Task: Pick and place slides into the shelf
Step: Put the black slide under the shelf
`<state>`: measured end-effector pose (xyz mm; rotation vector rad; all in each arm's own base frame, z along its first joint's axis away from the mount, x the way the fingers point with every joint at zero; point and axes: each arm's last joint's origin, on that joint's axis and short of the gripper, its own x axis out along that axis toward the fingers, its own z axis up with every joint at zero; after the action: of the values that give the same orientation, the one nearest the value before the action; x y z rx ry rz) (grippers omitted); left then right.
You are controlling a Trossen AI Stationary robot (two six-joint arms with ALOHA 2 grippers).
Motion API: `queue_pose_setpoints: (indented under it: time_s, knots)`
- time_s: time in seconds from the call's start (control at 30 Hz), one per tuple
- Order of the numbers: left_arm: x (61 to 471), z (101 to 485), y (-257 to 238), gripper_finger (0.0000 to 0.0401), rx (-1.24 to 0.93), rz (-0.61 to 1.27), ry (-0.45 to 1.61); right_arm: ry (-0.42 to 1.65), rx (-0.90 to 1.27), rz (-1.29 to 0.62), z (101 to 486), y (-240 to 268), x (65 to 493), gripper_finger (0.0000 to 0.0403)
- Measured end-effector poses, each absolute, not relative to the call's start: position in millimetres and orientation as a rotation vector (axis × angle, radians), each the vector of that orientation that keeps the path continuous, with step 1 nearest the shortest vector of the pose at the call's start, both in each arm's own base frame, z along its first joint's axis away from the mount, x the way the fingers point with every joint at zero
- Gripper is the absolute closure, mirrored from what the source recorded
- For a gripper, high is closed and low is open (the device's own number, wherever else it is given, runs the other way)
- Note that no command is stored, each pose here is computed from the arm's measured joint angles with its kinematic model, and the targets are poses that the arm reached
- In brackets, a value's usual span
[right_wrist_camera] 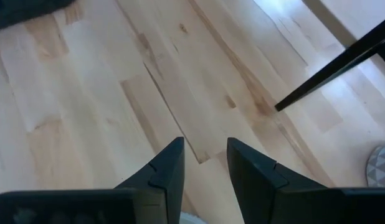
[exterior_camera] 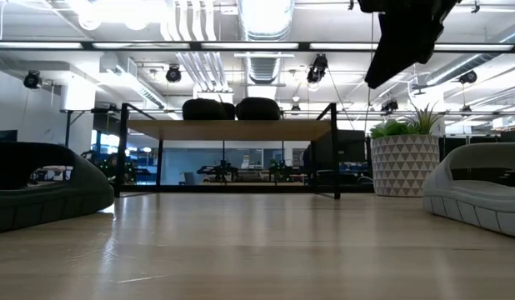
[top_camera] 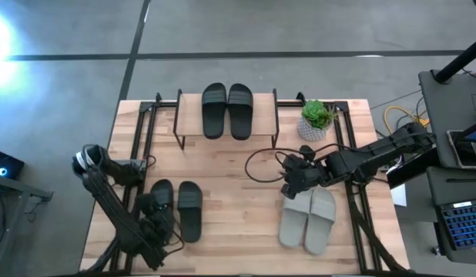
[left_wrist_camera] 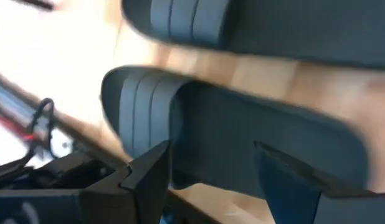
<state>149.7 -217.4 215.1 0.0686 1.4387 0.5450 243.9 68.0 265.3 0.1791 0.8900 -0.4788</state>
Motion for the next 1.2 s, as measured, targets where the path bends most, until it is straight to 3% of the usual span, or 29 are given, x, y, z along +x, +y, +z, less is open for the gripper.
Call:
queue_pose_setpoints:
  time_s: [0.17,0.73,1.2]
  knots:
    - [151.4,194.4,-220.3,0.0187,0.188,0.799,1.461,0.907,0.189,-0.497,257.3,67.4,242.2,0.0291]
    - [149.4,177.5,-211.5,0.0187,0.074,0.869,1.416,0.924,0.178,-0.504,246.0,66.5,239.5,0.0291]
    - [134.0,150.7,-185.9,0.0187,0.166,0.983,1.466,0.918,0.180,-0.499,246.3,66.8,240.3,0.0291]
